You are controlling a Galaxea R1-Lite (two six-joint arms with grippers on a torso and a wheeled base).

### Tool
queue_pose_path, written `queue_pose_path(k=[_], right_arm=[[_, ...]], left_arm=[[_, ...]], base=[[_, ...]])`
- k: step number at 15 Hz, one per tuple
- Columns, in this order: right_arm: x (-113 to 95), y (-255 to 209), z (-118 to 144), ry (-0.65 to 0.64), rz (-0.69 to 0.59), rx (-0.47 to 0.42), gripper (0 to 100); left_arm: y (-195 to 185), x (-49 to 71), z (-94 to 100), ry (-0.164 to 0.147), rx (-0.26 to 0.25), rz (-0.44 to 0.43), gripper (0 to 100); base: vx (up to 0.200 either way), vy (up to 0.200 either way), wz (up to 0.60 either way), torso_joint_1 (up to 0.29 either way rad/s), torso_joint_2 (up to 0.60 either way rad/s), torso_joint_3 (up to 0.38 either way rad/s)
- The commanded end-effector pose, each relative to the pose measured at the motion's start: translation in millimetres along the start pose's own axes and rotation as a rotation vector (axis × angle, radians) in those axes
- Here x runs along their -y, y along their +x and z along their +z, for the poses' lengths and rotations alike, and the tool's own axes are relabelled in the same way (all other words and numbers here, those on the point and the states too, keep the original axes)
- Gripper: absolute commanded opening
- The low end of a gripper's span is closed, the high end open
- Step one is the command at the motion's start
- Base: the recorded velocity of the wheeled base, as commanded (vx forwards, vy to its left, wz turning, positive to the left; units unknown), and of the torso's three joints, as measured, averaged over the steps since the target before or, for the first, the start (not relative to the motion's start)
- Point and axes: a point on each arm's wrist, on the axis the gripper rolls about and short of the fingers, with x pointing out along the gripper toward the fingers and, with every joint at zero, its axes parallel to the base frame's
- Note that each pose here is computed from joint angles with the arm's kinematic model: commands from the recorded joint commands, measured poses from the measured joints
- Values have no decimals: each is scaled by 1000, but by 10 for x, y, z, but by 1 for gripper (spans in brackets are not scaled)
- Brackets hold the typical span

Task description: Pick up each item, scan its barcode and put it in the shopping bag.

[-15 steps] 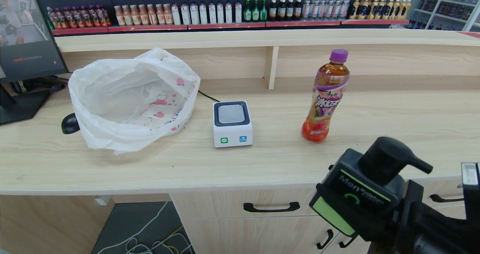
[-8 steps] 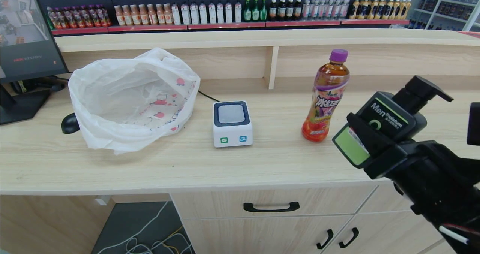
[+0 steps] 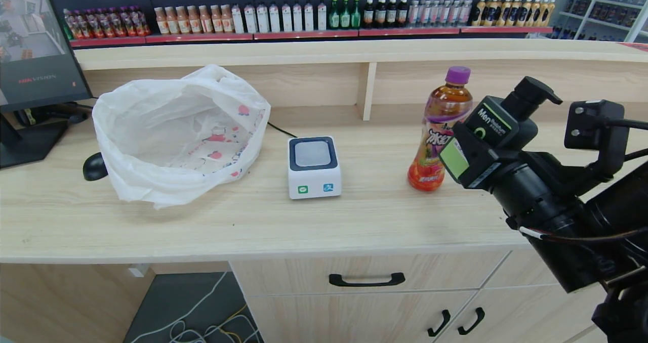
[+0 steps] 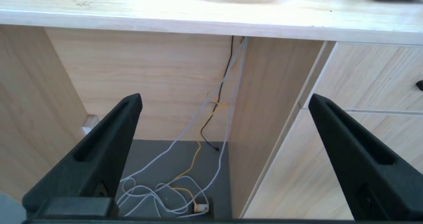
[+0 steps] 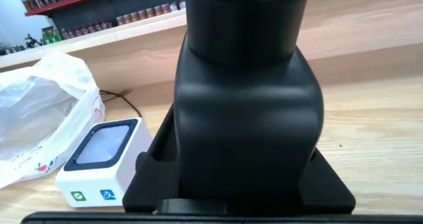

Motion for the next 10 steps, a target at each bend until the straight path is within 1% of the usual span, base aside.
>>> queue_pose_path(k=[1, 6, 7, 10], right_arm=[[19, 22, -64, -10, -9, -18, 0], [9, 48, -84, -9, 31, -19, 0], [9, 46, -79, -8, 32, -18, 0], [23, -14, 8, -1, 35, 1, 0]], left_arm=[[1, 0, 1, -4, 0, 1, 100], [0, 0, 1, 1, 1, 0, 100], [0, 0, 1, -1, 1, 1, 100], [0, 0, 1, -1, 1, 1, 100]], base=[[0, 0, 0, 0, 0, 0], [0, 0, 0, 0, 0, 0], [-200, 0, 0, 7, 7, 2], [0, 0, 0, 0, 0, 0]])
